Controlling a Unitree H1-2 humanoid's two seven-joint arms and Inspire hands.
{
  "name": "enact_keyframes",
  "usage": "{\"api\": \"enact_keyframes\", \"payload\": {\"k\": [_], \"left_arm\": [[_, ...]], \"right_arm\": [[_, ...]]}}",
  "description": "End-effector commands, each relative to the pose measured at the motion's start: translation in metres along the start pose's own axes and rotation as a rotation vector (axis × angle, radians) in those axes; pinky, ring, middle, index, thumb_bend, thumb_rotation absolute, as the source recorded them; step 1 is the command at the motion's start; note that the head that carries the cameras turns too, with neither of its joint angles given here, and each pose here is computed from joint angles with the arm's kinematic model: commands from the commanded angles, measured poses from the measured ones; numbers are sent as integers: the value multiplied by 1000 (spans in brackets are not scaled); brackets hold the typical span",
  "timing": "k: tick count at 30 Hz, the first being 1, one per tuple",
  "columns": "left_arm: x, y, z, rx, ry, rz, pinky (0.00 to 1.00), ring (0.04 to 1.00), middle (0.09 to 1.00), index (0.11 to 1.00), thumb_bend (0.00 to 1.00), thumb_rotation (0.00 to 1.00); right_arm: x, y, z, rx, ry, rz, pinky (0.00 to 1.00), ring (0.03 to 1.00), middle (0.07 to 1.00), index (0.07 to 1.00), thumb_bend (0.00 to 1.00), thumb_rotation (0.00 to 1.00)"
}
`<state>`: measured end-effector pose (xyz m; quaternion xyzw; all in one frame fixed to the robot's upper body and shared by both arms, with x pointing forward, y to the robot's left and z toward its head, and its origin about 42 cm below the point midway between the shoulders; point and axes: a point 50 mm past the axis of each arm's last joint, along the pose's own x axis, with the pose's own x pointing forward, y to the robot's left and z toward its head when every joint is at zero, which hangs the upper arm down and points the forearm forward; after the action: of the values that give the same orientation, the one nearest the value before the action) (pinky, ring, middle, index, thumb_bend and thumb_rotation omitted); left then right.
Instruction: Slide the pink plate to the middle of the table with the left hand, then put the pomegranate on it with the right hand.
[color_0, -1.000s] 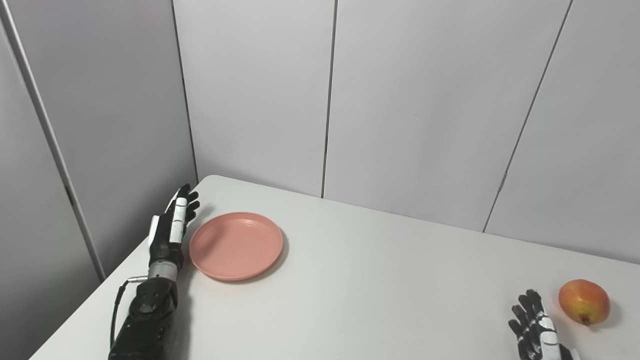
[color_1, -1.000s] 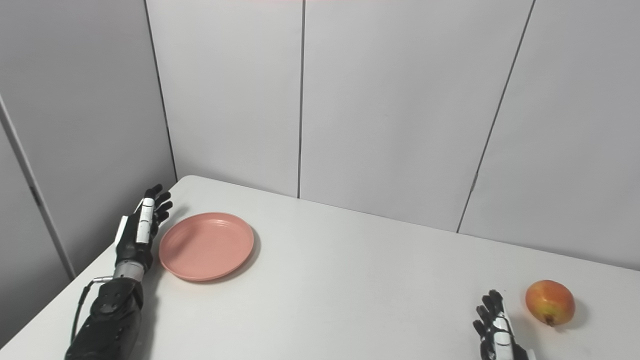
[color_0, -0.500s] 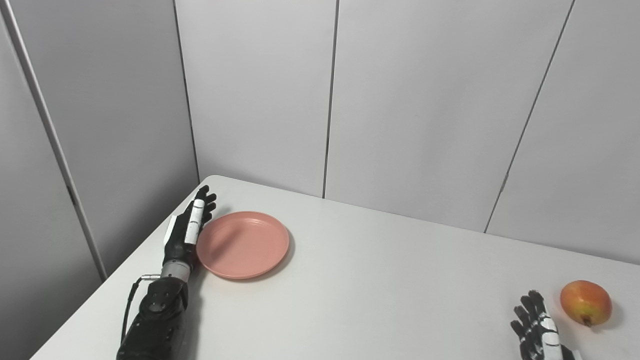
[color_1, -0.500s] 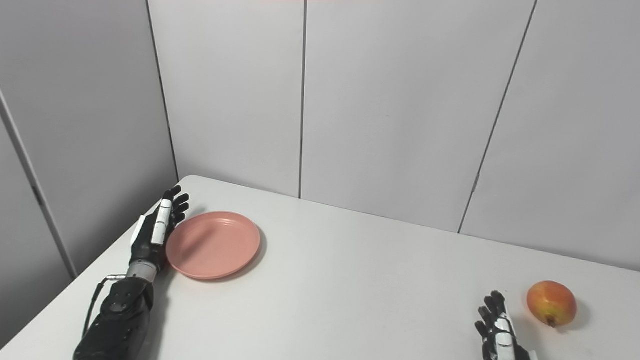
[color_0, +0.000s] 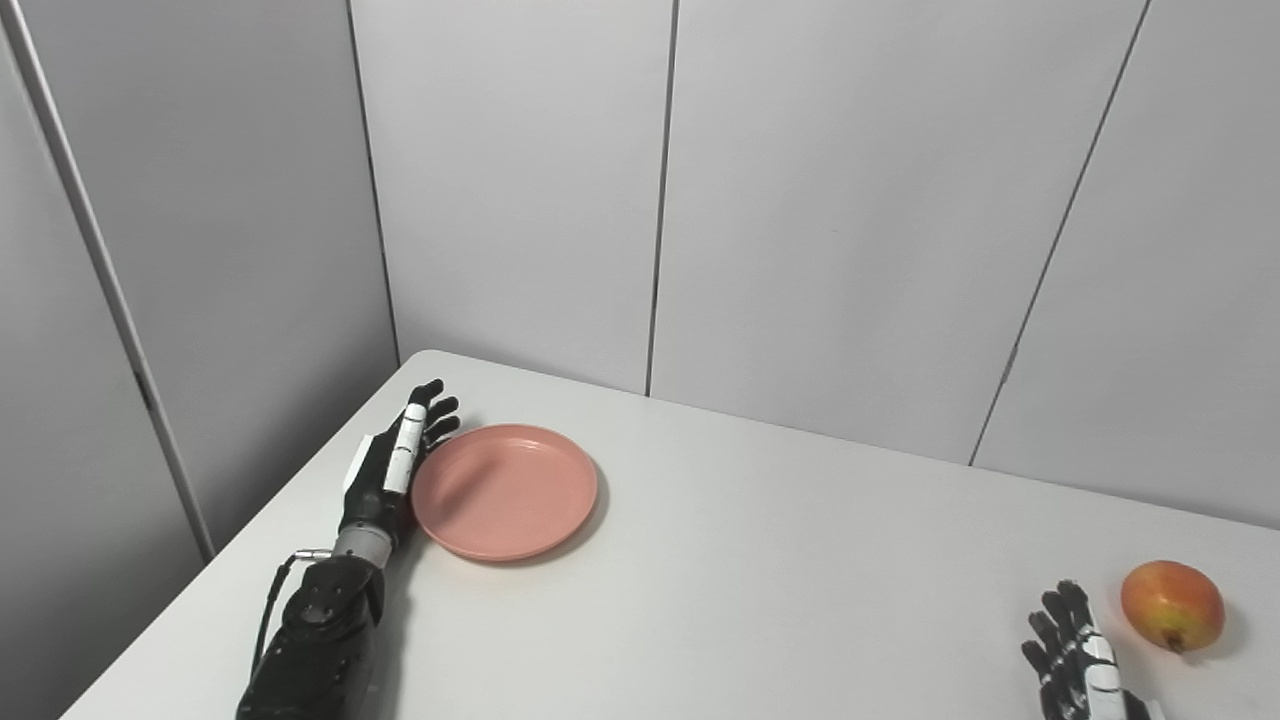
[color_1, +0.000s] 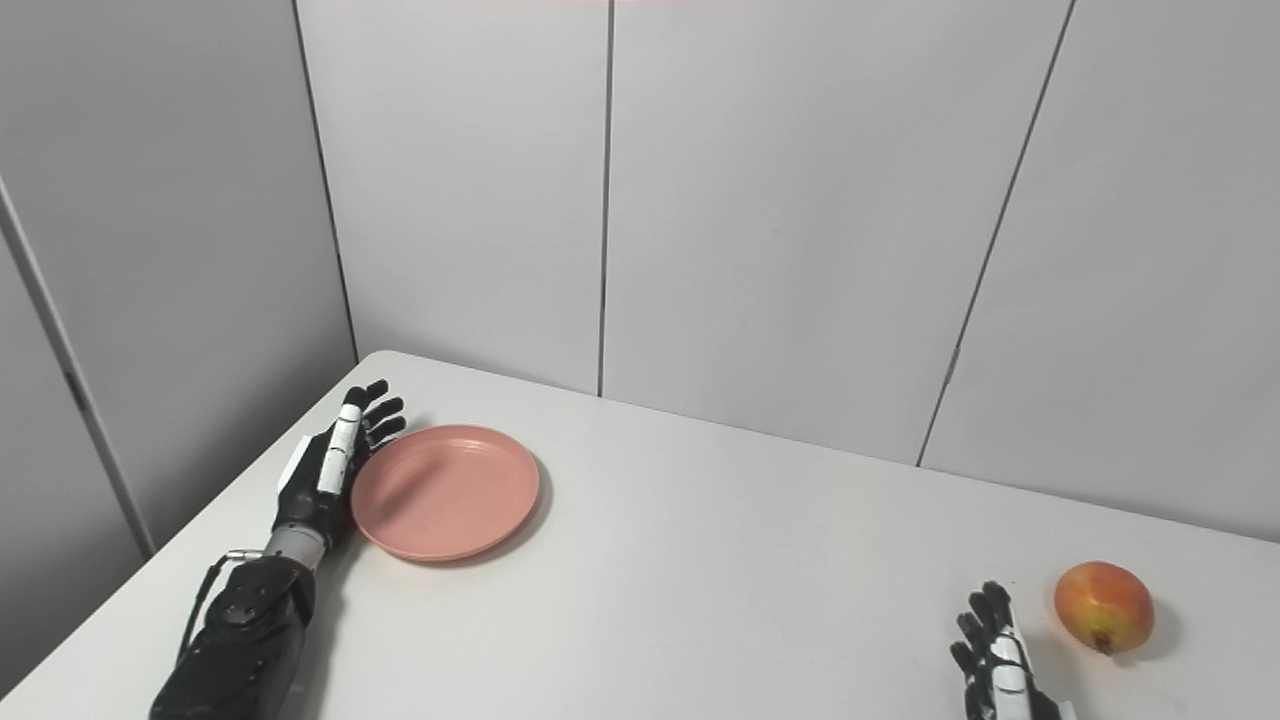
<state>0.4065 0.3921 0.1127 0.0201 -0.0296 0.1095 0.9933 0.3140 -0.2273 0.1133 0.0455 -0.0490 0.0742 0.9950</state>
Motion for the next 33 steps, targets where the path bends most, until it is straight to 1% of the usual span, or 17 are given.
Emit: {"api": "enact_keyframes", "payload": {"k": [1,5,8,16,19,24,33], "left_arm": [[7,-9,11,-7,-39,-30,871,885,891,893,633,1000],[7,-17,12,0,-26,-53,876,889,893,894,638,1000],[6,-26,14,-14,-26,-74,879,891,888,891,619,1000],[1,-52,16,-16,-25,-118,874,895,895,902,626,1000],[-2,-61,16,-31,-22,-127,908,912,914,927,629,1000],[-4,-73,18,-39,-23,-139,916,922,923,940,642,1000],[-12,-95,26,-66,-7,-188,937,941,939,950,626,1000]], "right_arm": [[4,-1,10,-4,-35,2,1000,1000,1000,1000,302,1000],[4,-1,10,-6,-37,2,1000,1000,1000,1000,310,1000],[4,-1,9,-6,-34,2,1000,1000,1000,1000,309,1000],[4,0,9,-11,-35,2,1000,1000,1000,1000,333,1000],[4,0,9,-9,-35,0,1000,1000,1000,1000,341,1000],[5,1,8,-5,-38,-2,1000,1000,1000,1000,344,998],[6,1,3,-17,-37,0,1000,1000,1000,1000,416,938]]}}
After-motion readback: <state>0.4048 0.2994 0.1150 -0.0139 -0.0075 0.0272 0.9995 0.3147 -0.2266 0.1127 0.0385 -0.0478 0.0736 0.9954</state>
